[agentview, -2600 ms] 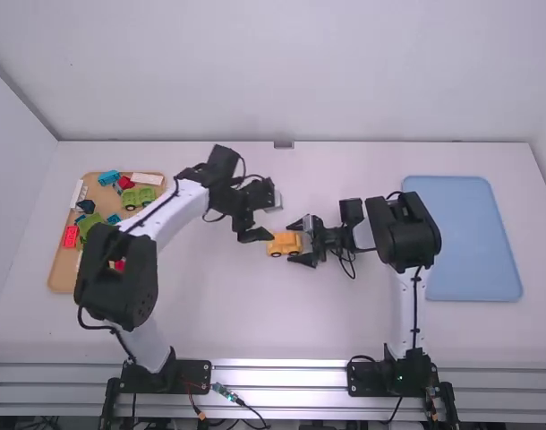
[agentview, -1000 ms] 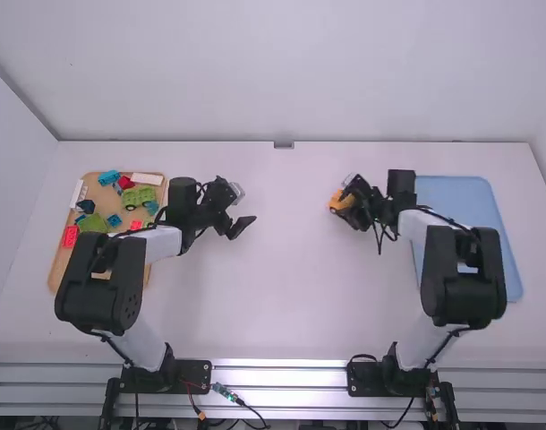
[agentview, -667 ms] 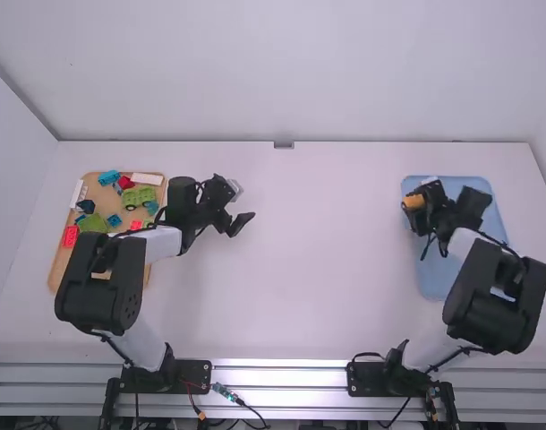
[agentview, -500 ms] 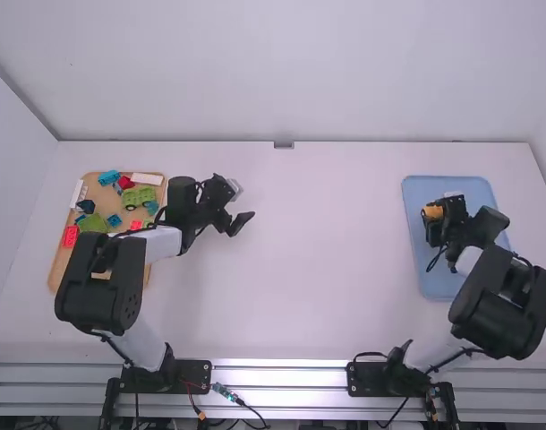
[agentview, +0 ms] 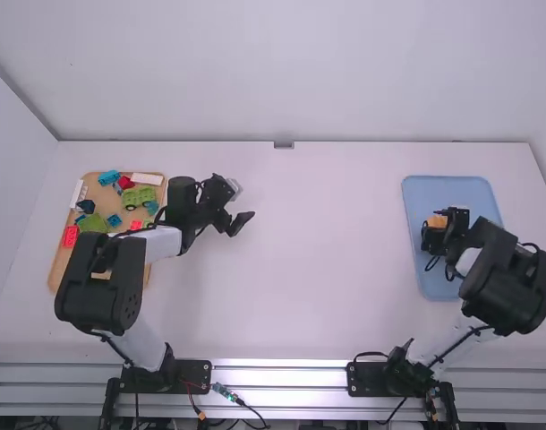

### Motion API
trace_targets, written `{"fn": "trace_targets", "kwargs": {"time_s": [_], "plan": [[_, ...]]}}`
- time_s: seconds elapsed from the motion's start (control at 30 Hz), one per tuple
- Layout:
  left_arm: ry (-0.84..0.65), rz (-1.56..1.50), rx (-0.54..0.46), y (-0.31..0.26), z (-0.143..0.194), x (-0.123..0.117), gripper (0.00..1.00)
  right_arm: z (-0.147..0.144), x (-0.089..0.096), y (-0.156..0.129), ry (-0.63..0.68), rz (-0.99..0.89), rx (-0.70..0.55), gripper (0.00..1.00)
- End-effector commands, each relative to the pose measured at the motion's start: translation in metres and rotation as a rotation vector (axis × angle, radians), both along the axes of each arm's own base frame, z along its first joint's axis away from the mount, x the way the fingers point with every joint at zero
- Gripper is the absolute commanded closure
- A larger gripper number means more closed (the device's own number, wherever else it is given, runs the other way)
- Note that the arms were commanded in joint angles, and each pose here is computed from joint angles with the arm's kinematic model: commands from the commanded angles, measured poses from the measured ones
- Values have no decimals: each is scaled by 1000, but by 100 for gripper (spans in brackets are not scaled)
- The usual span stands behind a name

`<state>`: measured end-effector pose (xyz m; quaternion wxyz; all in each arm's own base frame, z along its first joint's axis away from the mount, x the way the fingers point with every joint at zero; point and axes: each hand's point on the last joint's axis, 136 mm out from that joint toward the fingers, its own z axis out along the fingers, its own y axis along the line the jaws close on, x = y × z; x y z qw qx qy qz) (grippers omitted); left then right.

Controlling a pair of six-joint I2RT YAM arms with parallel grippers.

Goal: Assemble lego blocks to make yellow taxi

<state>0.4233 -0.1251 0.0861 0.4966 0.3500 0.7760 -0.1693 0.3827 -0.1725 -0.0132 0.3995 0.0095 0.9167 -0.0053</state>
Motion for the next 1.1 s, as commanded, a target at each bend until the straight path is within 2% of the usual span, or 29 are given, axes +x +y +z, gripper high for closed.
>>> {"fn": "trace_targets", "kwargs": {"time_s": [0.0,0.13,0.23,0.4,0.47,0.6,0.7,1.07], "plan": [[0,7,-14,2,5,-2,1,11,14,-11,6,-24,0,1],[31,62,-43,5,6,2,1,18,12,-9,96,-35,4,1],[128,270,-90,27,2,16,1,35,4,-6,191,-70,-16,1],[308,435,-50,44,-5,18,1,71,3,-2,276,-196,-75,1],[384,488,-20,50,-2,17,1,90,0,8,293,-220,-100,1],[474,511,25,55,10,13,1,115,2,37,288,-197,-111,1],[532,538,20,56,21,10,1,128,8,59,261,-166,-104,1],[403,723,11,108,41,7,13,147,13,126,110,-81,11,13]]}}
